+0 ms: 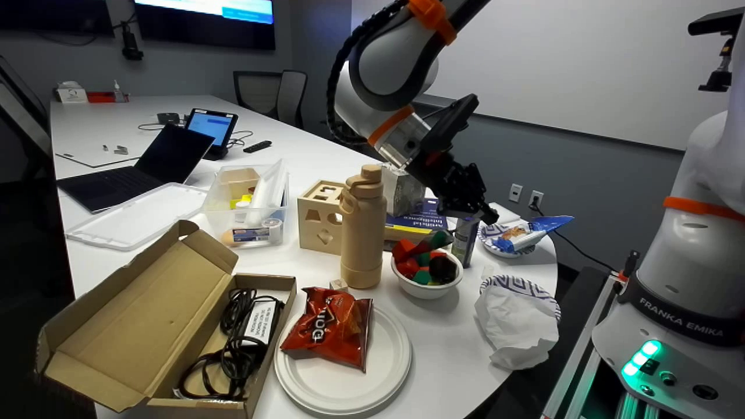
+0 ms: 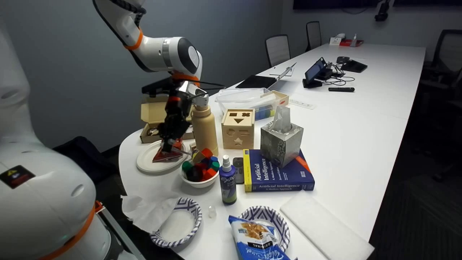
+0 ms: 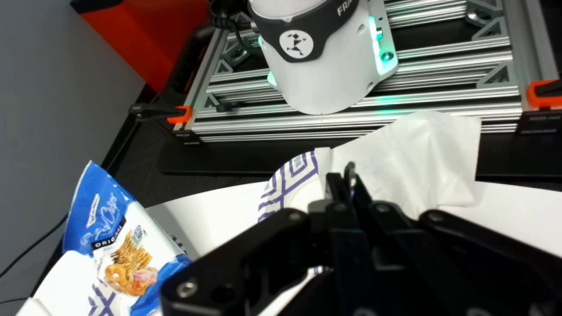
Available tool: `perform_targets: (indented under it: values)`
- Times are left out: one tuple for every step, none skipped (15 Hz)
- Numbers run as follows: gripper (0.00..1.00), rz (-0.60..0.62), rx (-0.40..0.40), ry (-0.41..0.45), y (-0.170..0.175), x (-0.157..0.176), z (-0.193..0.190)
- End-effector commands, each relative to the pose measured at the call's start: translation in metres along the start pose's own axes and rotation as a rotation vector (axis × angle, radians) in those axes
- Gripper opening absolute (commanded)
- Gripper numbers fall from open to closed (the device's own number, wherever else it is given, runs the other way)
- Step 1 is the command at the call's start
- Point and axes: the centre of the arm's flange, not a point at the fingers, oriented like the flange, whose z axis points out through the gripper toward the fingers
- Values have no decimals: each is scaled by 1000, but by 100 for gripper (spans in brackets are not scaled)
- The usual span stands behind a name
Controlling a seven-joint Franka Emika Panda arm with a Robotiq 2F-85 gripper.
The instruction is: Stir the white bowl with the kitchen utensil
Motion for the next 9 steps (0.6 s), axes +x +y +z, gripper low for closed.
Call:
perform_targets:
  values:
    - [1,9,6,14,17,-59,-12]
    - [1,-15,24,23,18,-70,-15]
    - [1,-43,40,27,18,-78,-17]
    - [1,-91,66,33,16,-83,-17]
    - [1,-141,101,44,12,-87,-17]
    - [1,-196,133,51,7,-89,-16]
    - [1,-245,157,47,1,-89,-13]
    - [1,-291,186,36,-6,-86,-8]
    - [1,-338,209,25,-13,-82,-3]
